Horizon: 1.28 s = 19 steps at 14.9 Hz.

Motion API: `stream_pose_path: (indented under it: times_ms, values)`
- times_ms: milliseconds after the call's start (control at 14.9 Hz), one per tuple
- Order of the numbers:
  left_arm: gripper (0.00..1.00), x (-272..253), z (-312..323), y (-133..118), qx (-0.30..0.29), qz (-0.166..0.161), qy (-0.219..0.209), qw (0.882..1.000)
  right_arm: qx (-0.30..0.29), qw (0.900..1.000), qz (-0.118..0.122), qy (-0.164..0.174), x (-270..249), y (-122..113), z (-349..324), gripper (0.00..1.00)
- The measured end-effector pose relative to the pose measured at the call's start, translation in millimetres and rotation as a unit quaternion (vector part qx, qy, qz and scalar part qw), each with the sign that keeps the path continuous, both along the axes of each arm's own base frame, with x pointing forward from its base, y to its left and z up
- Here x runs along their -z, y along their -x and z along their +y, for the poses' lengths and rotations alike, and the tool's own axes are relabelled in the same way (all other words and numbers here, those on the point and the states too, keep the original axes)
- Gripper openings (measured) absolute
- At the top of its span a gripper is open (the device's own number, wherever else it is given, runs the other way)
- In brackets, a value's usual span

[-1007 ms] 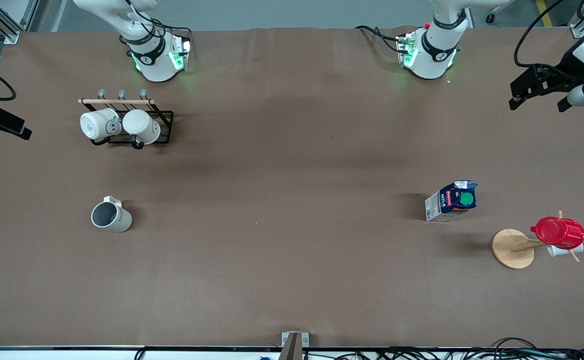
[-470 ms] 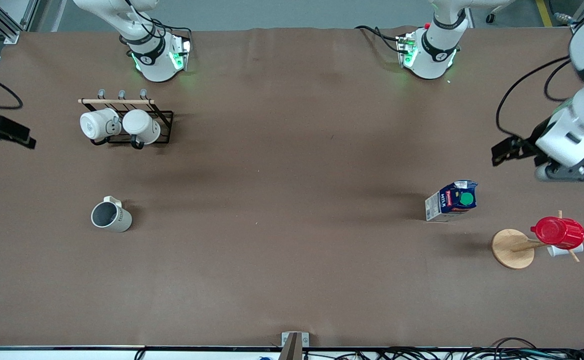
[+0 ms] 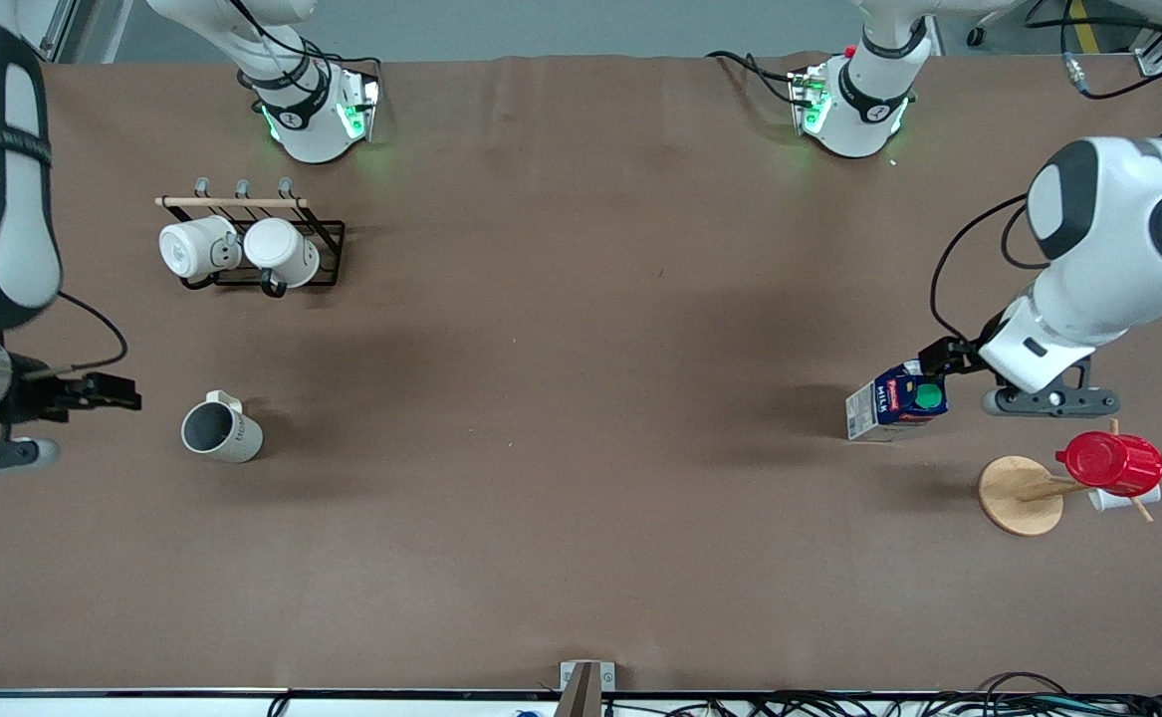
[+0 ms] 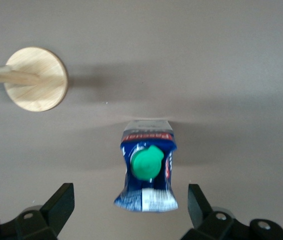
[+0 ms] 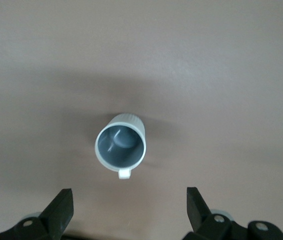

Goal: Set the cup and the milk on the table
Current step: 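Grasp the grey mug with the right gripper while the left gripper grasps the carton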

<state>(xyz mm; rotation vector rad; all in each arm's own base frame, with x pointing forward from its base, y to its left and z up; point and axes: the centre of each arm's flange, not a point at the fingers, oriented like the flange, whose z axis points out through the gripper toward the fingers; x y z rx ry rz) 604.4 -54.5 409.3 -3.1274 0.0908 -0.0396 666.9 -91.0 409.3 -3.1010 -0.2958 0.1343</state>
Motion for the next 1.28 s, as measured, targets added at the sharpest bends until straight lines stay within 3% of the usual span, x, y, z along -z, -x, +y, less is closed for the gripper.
stream_pose_path:
  times_ms: [403, 604, 806, 1007, 1276]
  values:
    - [1.00, 43.3, -2.4, -5.9, 0.002, 0.024, 0.000, 1.000, -0.051, 0.998, -0.022, 0.000, 115.7, 9.5, -13.5, 1.00]
    - [0.95, 54.2, -3.5, -5.3, 0.003, 0.033, -0.001, 0.999, -0.062, 0.997, -0.037, 0.005, 146.9, 21.0, -11.6, 1.00]
    - [0.91, 62.4, -3.7, -5.5, 0.003, 0.040, -0.001, 0.999, -0.069, 0.997, -0.033, 0.005, 163.4, 25.3, -10.2, 0.98]
    - [0.81, 63.8, -4.3, -5.5, 0.003, 0.041, -0.001, 0.999, -0.074, 0.997, -0.027, 0.003, 170.3, 26.1, -3.2, 0.68]
    - [0.75, 63.9, -5.1, -5.4, 0.001, 0.041, -0.001, 0.999, -0.073, 0.997, -0.026, 0.002, 171.4, 25.6, 2.4, 0.30]
